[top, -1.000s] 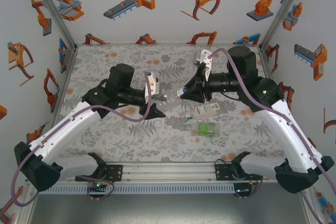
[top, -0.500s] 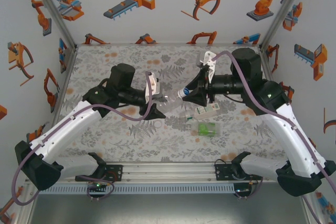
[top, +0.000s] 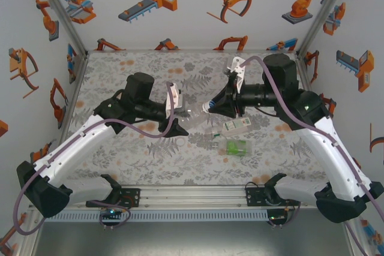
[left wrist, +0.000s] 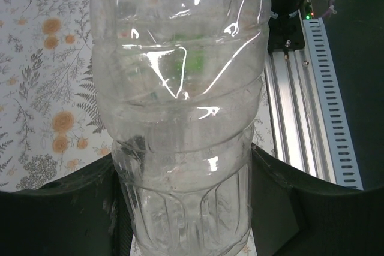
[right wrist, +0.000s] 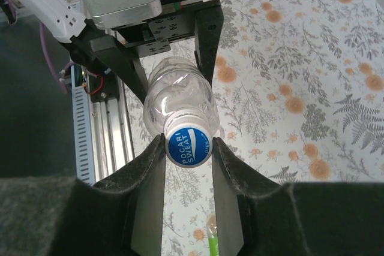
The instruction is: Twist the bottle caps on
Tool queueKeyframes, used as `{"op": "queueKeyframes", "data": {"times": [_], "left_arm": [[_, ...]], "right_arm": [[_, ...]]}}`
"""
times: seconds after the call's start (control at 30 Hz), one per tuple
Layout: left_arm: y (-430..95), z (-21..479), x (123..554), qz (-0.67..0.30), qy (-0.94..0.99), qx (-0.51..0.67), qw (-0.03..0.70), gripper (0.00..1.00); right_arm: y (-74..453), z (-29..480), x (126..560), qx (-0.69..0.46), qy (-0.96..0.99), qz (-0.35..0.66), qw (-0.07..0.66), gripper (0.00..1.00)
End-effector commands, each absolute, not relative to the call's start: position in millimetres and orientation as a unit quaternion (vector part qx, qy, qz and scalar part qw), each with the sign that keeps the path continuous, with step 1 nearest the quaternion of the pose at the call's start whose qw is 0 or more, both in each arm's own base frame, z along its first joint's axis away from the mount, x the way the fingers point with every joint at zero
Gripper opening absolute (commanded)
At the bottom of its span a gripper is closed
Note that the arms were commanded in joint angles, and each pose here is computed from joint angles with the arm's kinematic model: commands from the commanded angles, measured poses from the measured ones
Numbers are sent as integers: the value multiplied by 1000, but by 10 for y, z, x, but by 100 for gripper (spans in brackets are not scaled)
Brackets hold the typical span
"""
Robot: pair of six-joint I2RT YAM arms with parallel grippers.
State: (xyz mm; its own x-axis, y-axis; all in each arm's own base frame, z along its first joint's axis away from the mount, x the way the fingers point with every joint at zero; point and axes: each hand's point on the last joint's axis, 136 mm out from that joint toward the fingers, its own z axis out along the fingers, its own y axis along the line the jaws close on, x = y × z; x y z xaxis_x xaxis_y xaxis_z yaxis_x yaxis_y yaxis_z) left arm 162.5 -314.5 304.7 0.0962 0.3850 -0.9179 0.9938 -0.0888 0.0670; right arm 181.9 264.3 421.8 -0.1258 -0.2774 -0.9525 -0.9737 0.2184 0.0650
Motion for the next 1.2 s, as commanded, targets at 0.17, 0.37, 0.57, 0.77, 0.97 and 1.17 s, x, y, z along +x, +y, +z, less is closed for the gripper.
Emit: {"op": "queueKeyframes", "data": {"times": [0.17, 0.37, 0.57, 0.77, 0.97, 1.17], "left_arm": [[-3208, 3185, 1946, -354, 569, 586, 456, 0], [-3221, 3136, 2165, -317, 595, 570, 470, 0], [-3199, 3052, 2235, -292, 608, 574, 464, 0], [-3158, 2887, 2144, -284, 609, 602, 431, 0], [-3074, 2756, 2065, -259, 602, 624, 425, 0], [-2999, 2660, 2097, -212, 604, 638, 428, 0]], "right_arm": [[2392, 4019, 2425, -138, 797, 419, 412, 0], [2300, 3723, 2536, 77, 844, 441, 295, 0], [2061, 3460, 2511, 229, 852, 407, 236, 0], [2258, 3624, 2552, 144, 853, 431, 256, 0], [2154, 3722, 2507, 110, 860, 416, 273, 39], [2239, 3636, 2449, 142, 860, 445, 208, 43]]}}
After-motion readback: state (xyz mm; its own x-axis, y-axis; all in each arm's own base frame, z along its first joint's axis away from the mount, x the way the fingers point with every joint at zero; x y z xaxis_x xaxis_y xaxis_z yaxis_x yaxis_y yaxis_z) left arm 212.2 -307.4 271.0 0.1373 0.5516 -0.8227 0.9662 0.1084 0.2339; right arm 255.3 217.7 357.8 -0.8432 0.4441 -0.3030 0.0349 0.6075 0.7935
